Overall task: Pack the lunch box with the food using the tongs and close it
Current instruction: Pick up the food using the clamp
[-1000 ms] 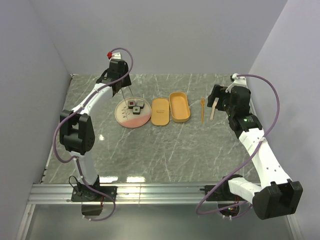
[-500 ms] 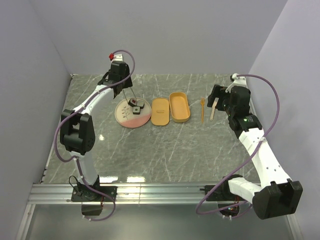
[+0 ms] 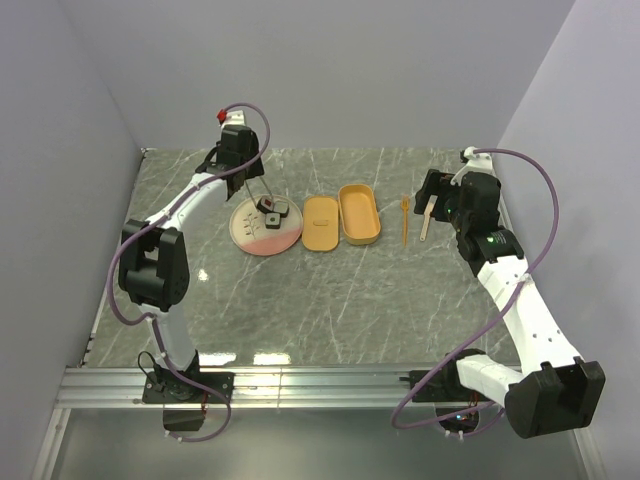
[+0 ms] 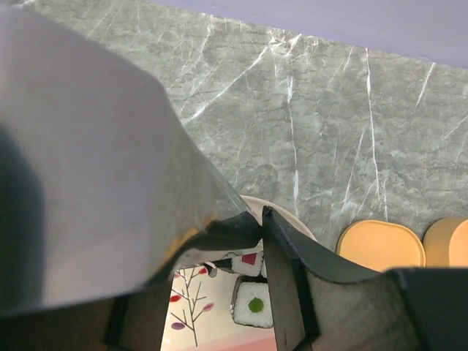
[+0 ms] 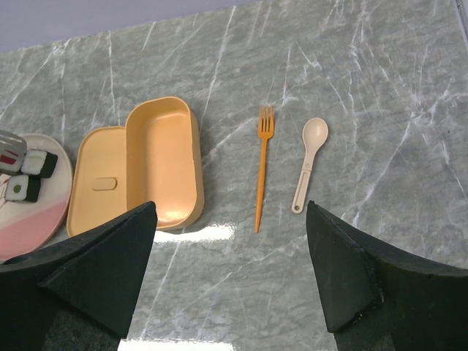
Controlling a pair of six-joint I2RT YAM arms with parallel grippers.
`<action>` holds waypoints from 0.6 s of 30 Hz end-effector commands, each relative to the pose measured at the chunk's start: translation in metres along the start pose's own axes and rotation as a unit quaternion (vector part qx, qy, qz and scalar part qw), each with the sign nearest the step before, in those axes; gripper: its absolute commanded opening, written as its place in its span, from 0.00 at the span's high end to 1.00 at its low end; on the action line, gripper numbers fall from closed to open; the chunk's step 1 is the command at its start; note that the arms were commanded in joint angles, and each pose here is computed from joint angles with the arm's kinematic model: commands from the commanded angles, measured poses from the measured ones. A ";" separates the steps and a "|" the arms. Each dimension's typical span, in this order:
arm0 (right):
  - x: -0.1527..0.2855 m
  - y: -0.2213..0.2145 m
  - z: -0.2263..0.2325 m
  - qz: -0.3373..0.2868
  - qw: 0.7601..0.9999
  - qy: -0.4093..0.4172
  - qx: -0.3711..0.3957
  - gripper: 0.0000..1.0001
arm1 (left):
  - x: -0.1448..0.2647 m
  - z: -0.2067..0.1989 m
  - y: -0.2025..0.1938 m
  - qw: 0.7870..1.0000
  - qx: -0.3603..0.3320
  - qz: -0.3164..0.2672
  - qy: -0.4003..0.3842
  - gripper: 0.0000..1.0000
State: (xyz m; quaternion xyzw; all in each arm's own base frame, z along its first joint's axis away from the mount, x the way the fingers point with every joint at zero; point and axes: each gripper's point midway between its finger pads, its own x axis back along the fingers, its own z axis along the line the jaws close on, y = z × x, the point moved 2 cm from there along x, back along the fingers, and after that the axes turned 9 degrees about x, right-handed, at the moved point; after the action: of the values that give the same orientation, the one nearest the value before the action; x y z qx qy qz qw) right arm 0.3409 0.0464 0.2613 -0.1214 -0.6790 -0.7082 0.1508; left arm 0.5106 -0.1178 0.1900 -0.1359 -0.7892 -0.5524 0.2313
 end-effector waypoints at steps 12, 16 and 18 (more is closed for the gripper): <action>0.002 0.004 0.004 -0.010 1.000 0.007 -0.004 0.11 | 0.021 -0.007 0.006 1.000 -0.010 0.000 -0.019 0.65; 0.003 0.005 0.005 -0.012 1.000 0.009 -0.005 0.11 | 0.031 -0.011 0.019 1.000 -0.010 -0.014 -0.025 0.70; 0.002 0.004 0.004 -0.010 1.000 0.008 -0.006 0.11 | 0.038 -0.012 0.025 0.999 -0.010 -0.020 -0.028 0.70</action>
State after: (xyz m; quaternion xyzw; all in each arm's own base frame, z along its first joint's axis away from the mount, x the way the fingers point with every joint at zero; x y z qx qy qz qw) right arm 0.3408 0.0468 0.2614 -0.1215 -0.6772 -0.7099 0.1508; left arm 0.5048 -0.1201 0.1957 -0.1406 -0.7897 -0.5524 0.2268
